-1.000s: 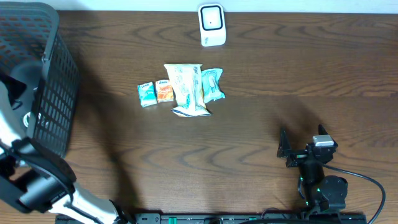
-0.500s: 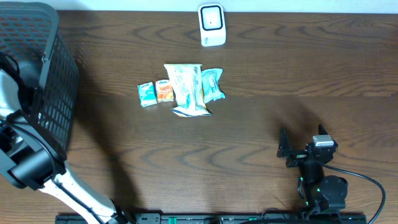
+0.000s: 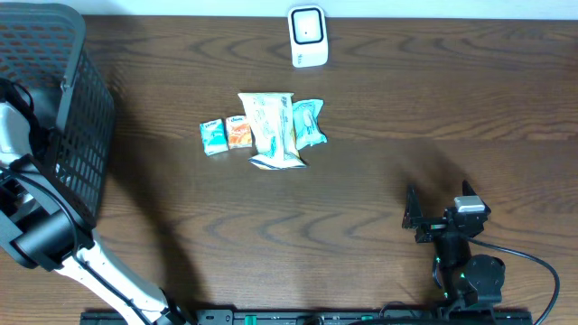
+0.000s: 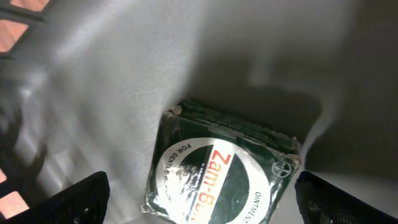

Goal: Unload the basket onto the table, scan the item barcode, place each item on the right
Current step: 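Grasp the dark green Zam-Buk tin in the basket with left gripper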

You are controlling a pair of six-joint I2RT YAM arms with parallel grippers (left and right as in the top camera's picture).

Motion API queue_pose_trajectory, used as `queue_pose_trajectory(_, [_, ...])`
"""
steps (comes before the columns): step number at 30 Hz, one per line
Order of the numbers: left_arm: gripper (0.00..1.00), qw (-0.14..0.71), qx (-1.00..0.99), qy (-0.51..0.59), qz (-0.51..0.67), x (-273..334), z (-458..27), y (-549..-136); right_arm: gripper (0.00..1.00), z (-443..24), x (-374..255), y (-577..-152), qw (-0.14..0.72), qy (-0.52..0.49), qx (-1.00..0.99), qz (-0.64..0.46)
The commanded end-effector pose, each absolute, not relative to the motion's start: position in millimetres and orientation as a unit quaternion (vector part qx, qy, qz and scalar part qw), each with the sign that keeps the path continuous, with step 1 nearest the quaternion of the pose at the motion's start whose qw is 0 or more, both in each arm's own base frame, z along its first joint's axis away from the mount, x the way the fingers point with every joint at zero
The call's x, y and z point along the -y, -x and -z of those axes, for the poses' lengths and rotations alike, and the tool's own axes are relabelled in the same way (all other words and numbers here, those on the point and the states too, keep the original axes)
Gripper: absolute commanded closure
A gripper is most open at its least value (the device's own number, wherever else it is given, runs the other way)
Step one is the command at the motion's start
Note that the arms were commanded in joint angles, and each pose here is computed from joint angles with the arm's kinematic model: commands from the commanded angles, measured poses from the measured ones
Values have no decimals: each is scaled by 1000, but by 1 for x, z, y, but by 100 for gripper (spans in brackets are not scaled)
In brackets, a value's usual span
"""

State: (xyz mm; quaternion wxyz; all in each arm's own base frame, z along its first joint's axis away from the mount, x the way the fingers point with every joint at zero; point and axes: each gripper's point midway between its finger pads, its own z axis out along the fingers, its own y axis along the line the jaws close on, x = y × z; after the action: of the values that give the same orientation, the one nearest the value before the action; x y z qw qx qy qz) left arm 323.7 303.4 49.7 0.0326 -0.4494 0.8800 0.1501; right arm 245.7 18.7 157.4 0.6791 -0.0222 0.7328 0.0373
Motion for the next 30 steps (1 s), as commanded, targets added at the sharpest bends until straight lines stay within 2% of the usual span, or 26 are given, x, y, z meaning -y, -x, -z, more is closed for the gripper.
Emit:
queue_pose_trajectory(1, [6,18,-894,434,-112,-292,-33,-323,1,-157,-19,-245,679,18,-733,-43])
queue_pose_trajectory(10, [6,13,-882,460,-101,-308,-29,-305,1,-157,-19,-245,679,18,-733,-43])
queue_pose_trajectory(16, [7,43,-907,419,6,-288,-16,-319,1,-157,-19,-245,679,18,-733,-43])
queue_pose_trajectory(19, [7,43,-910,413,10,-286,-11,-319,1,-157,-20,-245,679,18,-733,-43])
queue_pose_trajectory(27, [17,33,-910,413,13,-280,-1,-312,1,-157,-19,-245,679,18,-733,-43])
queue_pose_trajectory(30, [29,31,-910,414,14,-279,0,-311,1,-157,-20,-245,679,18,-733,-43])
